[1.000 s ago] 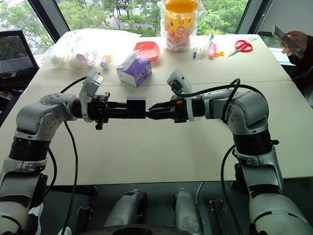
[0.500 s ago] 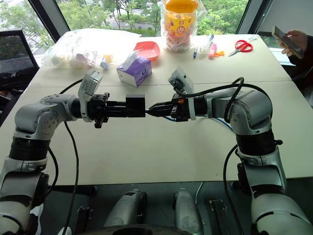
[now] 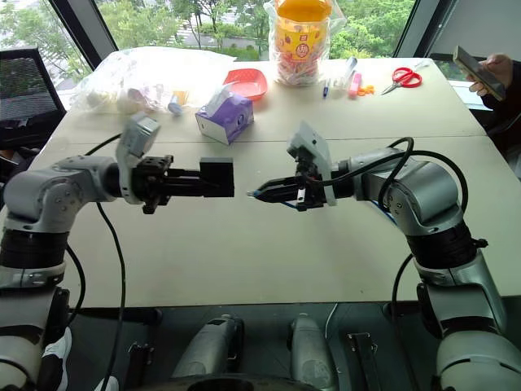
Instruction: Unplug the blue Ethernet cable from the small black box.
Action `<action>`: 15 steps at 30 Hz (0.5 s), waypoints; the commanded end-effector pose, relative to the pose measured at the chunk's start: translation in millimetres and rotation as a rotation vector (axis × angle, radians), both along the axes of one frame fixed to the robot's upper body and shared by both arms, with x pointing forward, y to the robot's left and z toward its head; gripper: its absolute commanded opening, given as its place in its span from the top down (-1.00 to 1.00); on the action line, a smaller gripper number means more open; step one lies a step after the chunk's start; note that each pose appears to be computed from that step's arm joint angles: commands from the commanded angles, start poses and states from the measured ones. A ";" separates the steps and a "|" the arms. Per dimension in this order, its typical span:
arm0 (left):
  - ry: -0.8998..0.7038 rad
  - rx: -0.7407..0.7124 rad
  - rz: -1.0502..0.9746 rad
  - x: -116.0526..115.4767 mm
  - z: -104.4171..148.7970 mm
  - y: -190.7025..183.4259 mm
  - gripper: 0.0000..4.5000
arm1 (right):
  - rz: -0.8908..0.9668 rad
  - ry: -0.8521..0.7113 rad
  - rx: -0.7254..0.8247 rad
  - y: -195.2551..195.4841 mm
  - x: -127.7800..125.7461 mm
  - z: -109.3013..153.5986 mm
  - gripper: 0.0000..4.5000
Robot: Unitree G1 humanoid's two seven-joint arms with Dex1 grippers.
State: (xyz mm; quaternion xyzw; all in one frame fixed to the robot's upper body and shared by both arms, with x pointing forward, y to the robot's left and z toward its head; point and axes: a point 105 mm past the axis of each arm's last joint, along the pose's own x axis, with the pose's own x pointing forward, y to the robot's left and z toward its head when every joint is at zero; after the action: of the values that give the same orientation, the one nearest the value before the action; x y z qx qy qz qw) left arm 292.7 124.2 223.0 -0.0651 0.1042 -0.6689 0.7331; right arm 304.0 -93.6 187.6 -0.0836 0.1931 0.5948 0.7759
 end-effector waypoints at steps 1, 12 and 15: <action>-0.054 -0.034 -0.025 -6.4 16.1 2.3 0.79 | -0.021 -0.020 -0.005 -7.8 4.1 3.8 0.99; -0.297 0.222 0.128 23.8 -40.8 -1.0 0.79 | -0.490 -0.306 -0.090 -52.8 85.9 8.7 0.99; -0.427 0.280 0.231 42.2 -64.8 -5.7 0.79 | -0.645 -0.369 -0.135 -63.8 106.7 -1.9 0.99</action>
State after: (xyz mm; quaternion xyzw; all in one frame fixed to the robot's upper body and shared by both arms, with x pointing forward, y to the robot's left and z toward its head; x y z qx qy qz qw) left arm 326.6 117.3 157.3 0.1227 0.0595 -0.5842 0.8001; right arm 401.8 -149.5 177.1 -0.1560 0.1298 0.3219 0.9248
